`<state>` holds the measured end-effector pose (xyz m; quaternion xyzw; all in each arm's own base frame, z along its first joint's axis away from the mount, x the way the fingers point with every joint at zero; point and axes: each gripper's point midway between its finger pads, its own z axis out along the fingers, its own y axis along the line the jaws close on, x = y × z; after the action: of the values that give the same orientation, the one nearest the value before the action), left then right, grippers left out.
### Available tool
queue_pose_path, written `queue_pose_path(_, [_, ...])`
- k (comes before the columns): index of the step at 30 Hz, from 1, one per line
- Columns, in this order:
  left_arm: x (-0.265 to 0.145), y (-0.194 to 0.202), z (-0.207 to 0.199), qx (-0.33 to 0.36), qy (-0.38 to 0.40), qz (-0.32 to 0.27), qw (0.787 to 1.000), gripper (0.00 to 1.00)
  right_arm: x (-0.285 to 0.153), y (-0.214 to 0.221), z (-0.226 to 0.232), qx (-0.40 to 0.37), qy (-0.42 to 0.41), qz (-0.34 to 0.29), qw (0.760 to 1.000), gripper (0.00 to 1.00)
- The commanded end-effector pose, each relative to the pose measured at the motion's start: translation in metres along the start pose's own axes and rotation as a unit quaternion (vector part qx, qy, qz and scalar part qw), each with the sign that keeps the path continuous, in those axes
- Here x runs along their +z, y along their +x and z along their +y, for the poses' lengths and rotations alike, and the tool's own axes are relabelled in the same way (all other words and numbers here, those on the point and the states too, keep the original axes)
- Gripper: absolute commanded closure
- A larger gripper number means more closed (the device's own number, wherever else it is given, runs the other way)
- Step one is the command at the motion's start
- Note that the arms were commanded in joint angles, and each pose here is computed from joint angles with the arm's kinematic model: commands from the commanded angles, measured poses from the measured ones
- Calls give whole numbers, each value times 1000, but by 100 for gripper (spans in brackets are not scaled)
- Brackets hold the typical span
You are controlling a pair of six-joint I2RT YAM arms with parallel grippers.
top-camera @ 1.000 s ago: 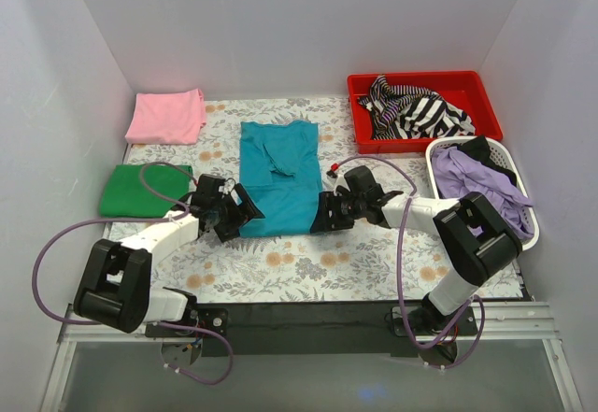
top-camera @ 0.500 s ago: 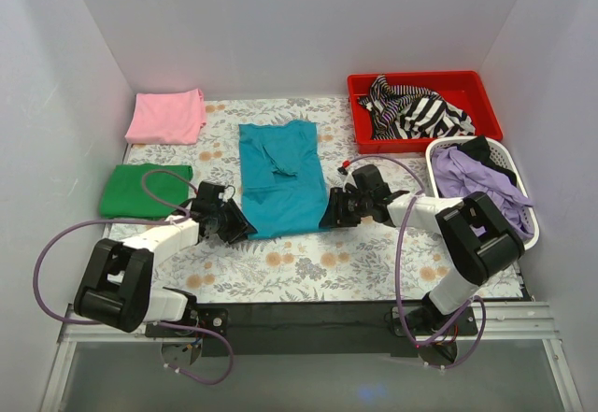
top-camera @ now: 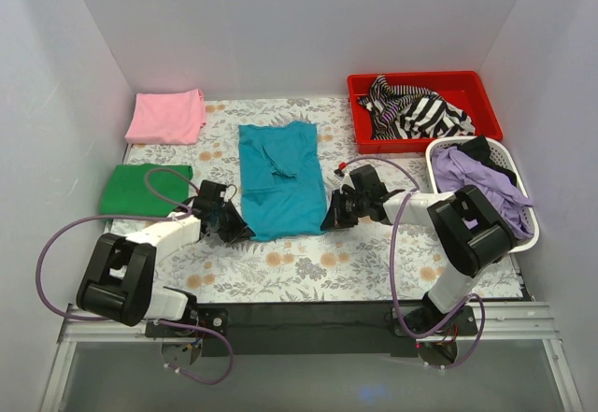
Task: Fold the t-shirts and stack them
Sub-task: Fold the tshirt
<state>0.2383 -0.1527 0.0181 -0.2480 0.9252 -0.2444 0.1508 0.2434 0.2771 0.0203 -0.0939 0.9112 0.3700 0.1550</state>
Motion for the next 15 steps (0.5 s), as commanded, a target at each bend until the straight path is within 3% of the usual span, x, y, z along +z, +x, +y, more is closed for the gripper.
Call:
queue_pose_path(1, [-1,4,20,20,-48,9,999,100,-12,12,0,-27,10,17,999,99])
queue_pose_path(5, [-20,13,19,24,-51,23,998,100,-34,20,6,-42,12,15,999,99])
queue_pose_path(9, [-42,32,-4,14,15,52,998,100,-49,35,10,-54,14,32,998,99])
queue_pose_path(15, [-65,44,-11,17,20,70,997,100,-66,61,18,-61,16,54,997,99])
